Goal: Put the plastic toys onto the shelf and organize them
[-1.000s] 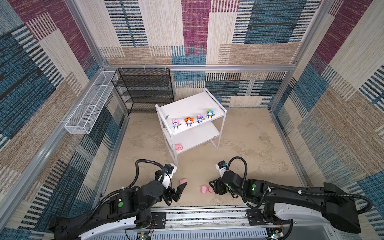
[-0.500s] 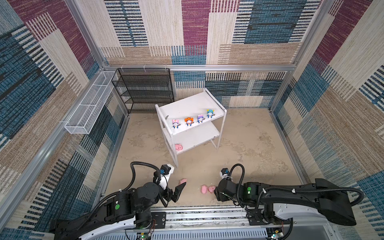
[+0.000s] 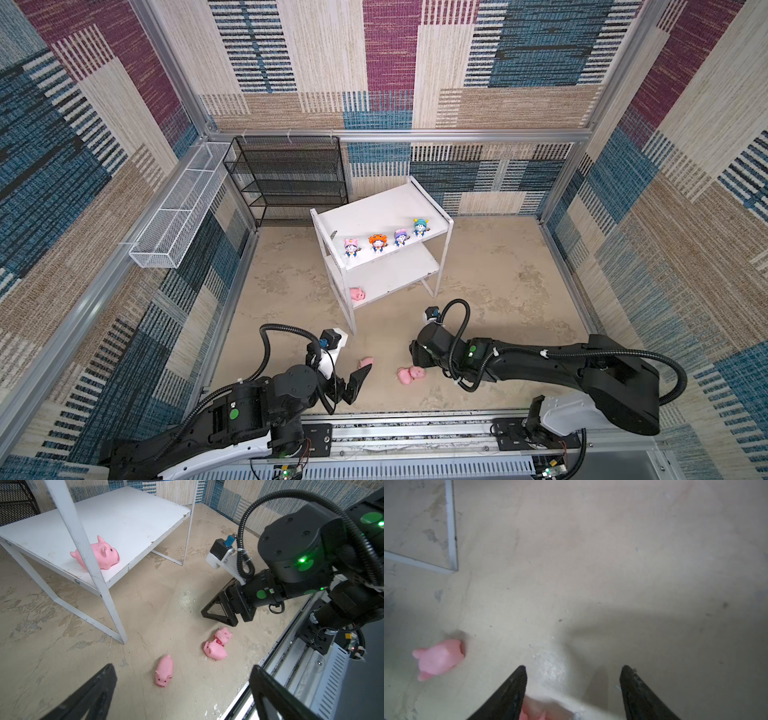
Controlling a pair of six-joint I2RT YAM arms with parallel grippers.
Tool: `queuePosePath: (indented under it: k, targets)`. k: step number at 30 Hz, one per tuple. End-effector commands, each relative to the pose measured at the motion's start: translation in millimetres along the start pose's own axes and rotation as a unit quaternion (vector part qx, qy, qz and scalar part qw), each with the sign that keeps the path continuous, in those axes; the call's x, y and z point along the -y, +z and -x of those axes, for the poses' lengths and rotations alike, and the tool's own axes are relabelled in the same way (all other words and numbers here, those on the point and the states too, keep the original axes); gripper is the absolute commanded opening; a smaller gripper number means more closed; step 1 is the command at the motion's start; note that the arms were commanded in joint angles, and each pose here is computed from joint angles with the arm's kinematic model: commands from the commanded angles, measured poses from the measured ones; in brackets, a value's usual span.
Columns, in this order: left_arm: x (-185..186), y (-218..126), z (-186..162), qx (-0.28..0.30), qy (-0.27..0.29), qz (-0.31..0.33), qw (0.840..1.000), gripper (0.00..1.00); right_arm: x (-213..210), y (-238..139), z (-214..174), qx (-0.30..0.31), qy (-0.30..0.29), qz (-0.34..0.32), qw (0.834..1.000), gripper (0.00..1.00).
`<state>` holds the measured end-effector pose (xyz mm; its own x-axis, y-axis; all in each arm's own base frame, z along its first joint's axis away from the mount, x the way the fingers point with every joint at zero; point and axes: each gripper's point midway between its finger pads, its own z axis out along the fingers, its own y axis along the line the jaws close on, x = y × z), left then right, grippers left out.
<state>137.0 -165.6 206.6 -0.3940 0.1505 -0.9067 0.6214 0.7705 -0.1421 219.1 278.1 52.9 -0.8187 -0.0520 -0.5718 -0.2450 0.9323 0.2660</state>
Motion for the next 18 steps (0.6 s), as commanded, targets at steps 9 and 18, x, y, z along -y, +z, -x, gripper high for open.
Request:
queuePosePath:
  k: [9, 18]
  targets:
    - [-3, -2, 5, 0.005, -0.003, 0.01, 1.0, 1.0, -4, -21, -27, -0.023, -0.059, 0.084, 0.994, 0.62]
    - [-2, 1, 6, 0.008, 0.001, 0.012, 1.0, 1.0, -2, -38, -44, -0.037, -0.093, 0.116, 0.988, 0.38]
